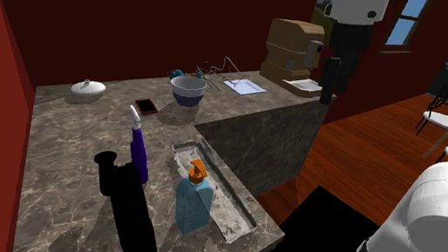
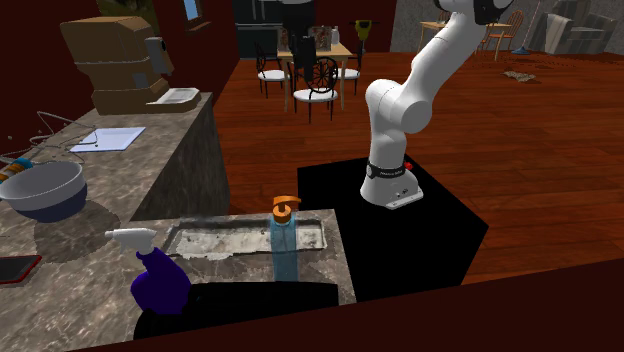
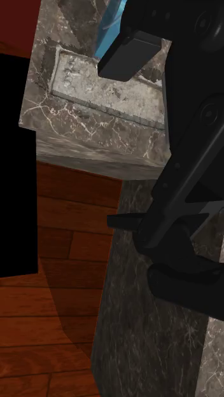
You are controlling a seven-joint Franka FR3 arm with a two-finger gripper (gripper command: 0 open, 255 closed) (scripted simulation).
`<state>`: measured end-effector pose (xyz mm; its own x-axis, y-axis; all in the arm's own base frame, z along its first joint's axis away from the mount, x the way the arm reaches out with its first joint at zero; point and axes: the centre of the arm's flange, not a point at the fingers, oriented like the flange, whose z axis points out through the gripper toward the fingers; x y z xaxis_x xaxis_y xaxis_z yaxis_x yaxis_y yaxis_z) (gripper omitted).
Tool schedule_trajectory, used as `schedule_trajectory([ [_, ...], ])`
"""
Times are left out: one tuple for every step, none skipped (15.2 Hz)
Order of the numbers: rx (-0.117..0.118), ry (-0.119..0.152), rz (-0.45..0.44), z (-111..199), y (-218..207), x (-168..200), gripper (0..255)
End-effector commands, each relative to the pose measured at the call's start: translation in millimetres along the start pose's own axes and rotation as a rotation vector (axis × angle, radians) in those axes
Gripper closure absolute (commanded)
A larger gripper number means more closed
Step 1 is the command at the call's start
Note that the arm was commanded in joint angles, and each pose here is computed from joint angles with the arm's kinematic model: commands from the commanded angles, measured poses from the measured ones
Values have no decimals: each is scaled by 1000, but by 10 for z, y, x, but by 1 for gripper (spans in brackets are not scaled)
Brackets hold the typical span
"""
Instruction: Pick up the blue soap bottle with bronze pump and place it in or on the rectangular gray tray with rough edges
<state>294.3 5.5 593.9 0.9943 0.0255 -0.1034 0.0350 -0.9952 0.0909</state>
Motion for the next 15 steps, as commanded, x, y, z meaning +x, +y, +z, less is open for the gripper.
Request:
schedule_trajectory([
  [0, 0, 0, 0, 0, 0, 0],
  [4, 4, 9, 47, -111, 35, 0],
  [7, 8, 17, 94, -221, 71, 0],
  [11, 12, 26, 141, -331, 108, 0],
  [15, 15, 34, 187, -442, 146, 0],
  [18, 19, 43, 232, -551, 185, 0],
  [22, 23, 51, 276, -661, 225, 0],
  [26, 27, 60, 321, -771, 267, 0],
  [29, 31, 68, 364, -880, 309, 0],
  [33, 35, 77, 407, -990, 353, 0],
  [37, 39, 86, 450, -1099, 398, 0],
  [40, 42, 94, 491, -1207, 444, 0],
  [44, 46, 103, 533, -1316, 491, 0],
  [48, 50, 111, 573, -1424, 539, 0],
  [51, 54, 120, 613, -1532, 588, 0],
])
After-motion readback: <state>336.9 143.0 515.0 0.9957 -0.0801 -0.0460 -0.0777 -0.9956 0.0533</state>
